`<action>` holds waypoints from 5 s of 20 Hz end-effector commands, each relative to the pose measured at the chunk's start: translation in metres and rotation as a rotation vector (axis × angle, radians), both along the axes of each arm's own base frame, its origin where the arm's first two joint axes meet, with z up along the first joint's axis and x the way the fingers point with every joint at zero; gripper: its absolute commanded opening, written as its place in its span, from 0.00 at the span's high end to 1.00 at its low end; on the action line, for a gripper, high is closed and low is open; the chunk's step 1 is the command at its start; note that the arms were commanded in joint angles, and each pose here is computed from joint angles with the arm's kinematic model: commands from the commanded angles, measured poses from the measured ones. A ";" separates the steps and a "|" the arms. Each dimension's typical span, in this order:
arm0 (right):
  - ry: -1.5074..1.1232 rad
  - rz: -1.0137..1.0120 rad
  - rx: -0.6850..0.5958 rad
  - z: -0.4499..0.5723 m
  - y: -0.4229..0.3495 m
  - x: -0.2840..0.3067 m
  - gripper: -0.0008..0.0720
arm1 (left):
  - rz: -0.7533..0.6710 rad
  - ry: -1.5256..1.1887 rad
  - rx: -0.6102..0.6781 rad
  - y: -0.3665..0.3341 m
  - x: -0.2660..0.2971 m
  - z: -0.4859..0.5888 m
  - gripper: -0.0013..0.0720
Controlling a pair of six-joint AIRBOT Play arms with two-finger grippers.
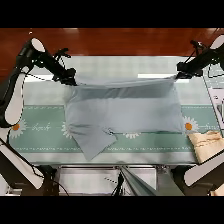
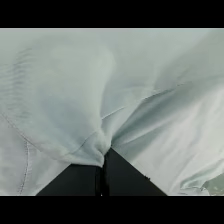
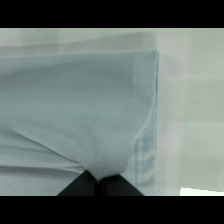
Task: Fold the shirts.
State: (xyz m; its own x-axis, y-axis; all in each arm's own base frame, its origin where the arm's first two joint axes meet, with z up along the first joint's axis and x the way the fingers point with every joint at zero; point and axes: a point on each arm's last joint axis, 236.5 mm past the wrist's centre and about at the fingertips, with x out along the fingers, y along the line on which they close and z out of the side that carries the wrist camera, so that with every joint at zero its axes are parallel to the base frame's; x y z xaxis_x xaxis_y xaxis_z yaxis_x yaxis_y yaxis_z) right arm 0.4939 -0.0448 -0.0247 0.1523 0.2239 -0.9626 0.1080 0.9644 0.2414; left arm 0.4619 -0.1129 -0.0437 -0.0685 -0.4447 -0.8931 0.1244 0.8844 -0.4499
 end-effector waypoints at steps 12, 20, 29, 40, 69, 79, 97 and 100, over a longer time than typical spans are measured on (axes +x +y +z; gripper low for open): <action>0.175 0.002 -0.090 0.078 -0.059 -0.101 0.70 | 0.043 0.094 0.050 0.053 -0.049 0.071 0.18; -0.019 -0.364 0.153 0.106 -0.125 -0.173 0.32 | 0.205 0.110 0.031 0.077 -0.158 0.045 0.18; -0.112 -0.394 0.158 0.077 -0.131 -0.156 0.45 | 0.345 0.200 -0.169 0.024 -0.265 -0.034 0.18; -0.146 -0.396 0.191 0.083 -0.126 -0.147 0.45 | 0.344 0.199 -0.146 -0.048 -0.246 -0.093 0.87; 0.386 -0.209 0.180 -0.088 -0.003 -0.262 0.31 | 0.326 0.165 -0.192 -0.029 -0.240 -0.079 0.94; 0.001 -0.192 0.274 0.002 0.010 -0.165 0.96 | 0.225 -0.114 -0.267 -0.035 -0.149 0.016 0.94; -0.476 -0.391 0.182 -0.019 -0.012 0.043 0.96 | 0.397 -0.236 -0.371 -0.012 0.059 0.008 0.94; -0.436 -0.413 0.195 -0.043 -0.011 0.043 0.96 | 0.425 -0.207 -0.425 -0.018 0.074 -0.005 0.94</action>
State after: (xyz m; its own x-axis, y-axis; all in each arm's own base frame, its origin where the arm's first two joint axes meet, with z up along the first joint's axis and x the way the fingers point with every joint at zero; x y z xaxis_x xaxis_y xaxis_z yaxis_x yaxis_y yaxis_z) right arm 0.5303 -0.0540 -0.0480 0.6374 0.2289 -0.7357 0.2832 0.8184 0.5000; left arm 0.5198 -0.1241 -0.0351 0.3534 -0.6747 -0.6479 -0.0495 0.6782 -0.7332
